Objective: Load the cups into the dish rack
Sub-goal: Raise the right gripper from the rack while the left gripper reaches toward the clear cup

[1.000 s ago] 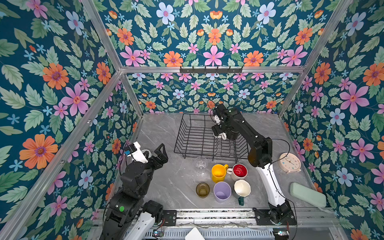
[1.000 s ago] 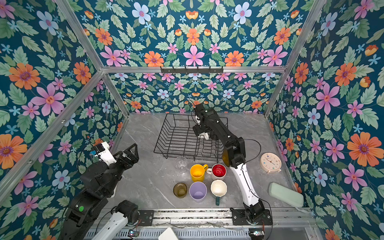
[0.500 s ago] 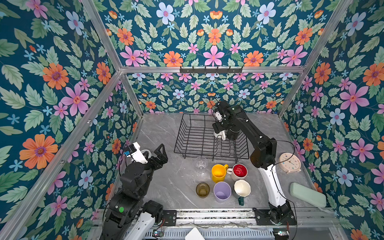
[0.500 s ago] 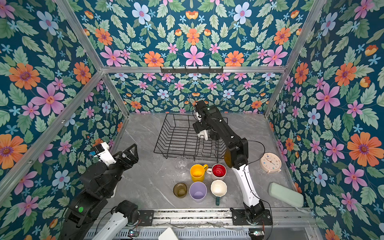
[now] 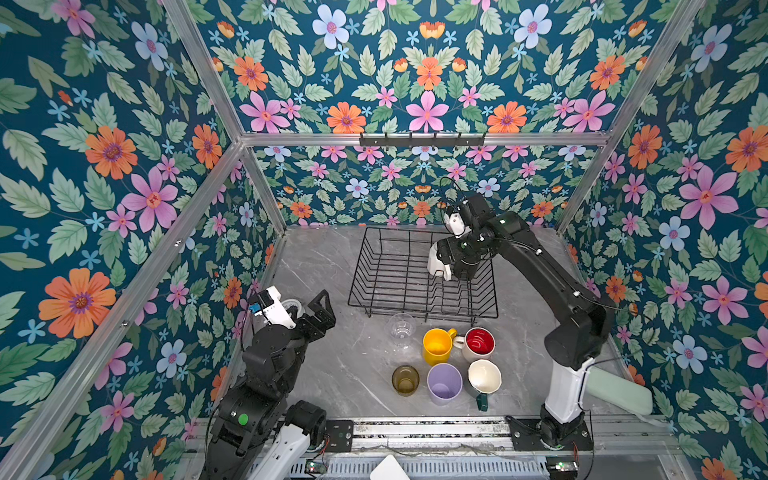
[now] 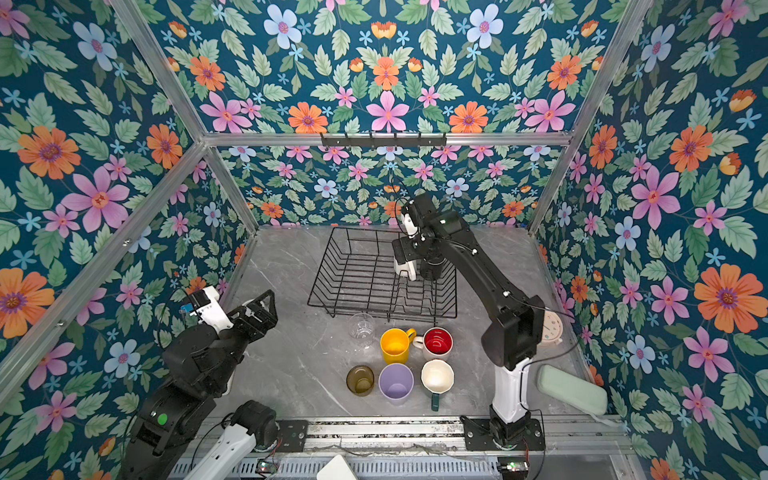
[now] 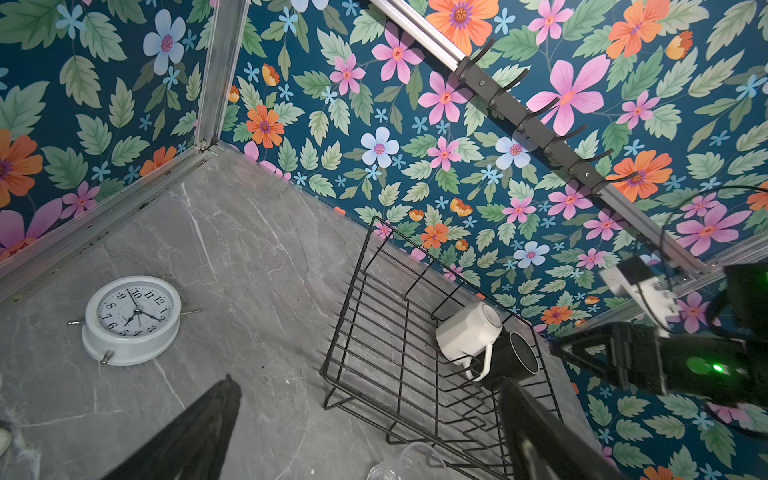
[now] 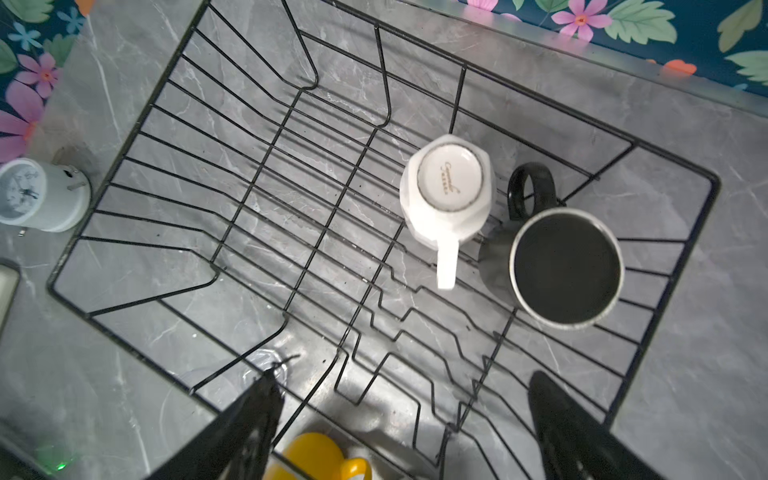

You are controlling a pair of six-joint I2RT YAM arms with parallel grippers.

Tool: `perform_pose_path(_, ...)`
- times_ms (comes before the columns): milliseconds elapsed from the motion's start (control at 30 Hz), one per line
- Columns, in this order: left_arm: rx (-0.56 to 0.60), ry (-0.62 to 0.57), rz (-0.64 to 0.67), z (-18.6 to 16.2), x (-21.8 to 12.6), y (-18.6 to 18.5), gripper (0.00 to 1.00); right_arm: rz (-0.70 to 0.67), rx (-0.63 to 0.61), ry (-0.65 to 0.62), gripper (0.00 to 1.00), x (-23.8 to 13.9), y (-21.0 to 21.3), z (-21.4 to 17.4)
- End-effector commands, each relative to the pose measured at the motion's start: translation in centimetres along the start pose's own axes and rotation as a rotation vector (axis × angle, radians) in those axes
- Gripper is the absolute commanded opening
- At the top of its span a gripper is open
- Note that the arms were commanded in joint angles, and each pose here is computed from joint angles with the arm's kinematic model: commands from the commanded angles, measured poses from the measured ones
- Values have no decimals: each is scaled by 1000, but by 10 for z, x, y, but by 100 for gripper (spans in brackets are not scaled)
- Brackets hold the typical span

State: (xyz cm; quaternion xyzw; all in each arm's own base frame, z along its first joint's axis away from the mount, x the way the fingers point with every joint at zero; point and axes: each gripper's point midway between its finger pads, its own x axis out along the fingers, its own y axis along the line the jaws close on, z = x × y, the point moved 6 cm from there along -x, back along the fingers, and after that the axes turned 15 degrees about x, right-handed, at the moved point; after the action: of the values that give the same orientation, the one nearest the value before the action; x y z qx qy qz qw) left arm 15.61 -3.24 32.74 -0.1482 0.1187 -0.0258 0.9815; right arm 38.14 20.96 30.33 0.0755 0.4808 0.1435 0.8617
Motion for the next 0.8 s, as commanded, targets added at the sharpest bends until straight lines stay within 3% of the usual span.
perform_pose_path(0,-8,34,2,-4,1,0,99,59,46,-88,92,-16,2,-3)
perform_pose_path(400,-36,119,-20,-13,9,-7,97,130,80,-181,99,-64,-16,-51)
perform_pose_path(767,-77,270,-64,-37,26,-17,91,147,102,-208,99,-66,-29,-64)
